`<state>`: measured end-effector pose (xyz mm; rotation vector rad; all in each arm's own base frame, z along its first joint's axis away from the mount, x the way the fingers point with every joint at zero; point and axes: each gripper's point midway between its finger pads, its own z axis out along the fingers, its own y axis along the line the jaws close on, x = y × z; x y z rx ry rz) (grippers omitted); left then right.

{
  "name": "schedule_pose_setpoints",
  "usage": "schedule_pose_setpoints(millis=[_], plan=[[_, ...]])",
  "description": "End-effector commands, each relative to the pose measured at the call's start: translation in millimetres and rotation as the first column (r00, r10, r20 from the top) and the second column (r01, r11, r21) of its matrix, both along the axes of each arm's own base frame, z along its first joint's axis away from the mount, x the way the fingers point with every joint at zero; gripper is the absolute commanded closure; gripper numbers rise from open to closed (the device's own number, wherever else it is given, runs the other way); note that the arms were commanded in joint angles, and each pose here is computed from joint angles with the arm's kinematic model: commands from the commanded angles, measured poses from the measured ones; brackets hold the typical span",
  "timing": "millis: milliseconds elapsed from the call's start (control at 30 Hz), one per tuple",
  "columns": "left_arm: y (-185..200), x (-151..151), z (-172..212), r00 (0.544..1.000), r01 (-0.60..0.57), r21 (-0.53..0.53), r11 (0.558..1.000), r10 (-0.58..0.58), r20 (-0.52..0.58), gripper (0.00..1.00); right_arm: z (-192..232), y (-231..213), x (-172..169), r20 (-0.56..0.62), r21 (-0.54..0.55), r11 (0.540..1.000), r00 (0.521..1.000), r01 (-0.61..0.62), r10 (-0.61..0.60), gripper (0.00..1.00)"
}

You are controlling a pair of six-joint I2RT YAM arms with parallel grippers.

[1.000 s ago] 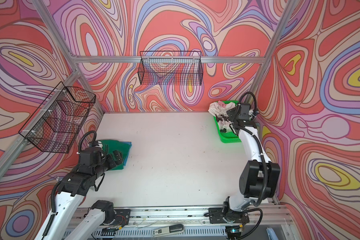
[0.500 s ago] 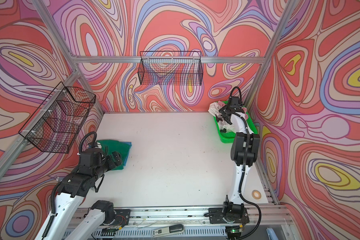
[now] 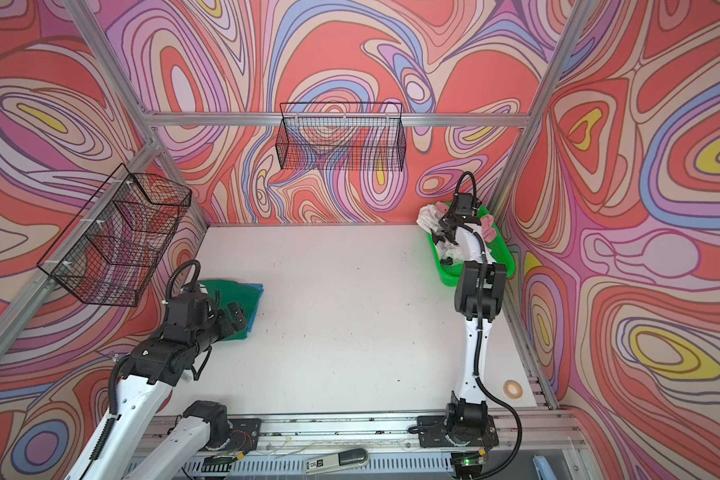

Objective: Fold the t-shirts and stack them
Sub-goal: 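Lower the right gripper into the green basket and grasp the white t-shirt, then lift the white t-shirt out of the basket and drop it on the table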

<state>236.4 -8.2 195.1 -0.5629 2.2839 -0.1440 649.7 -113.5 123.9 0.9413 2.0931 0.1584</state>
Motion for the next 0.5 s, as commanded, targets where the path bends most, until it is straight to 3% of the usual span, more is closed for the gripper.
schedule_pose_setpoints(millis=[0, 467], plan=[[-1, -7, -8, 0.999, 0.002, -0.001, 1.0, -0.002, -0.048, 0.0, 31, -3, -3, 0.06, -0.038, 0.999, 0.998, 0.006, -0.004, 1.0], [-3, -7, -4, 1.0, 0.012, -0.017, 1.0, -0.012, -0.028, 0.0, 118, 20, -74, 0.253, 0.019, 1.0, 0.967, 0.012, -0.016, 1.0]])
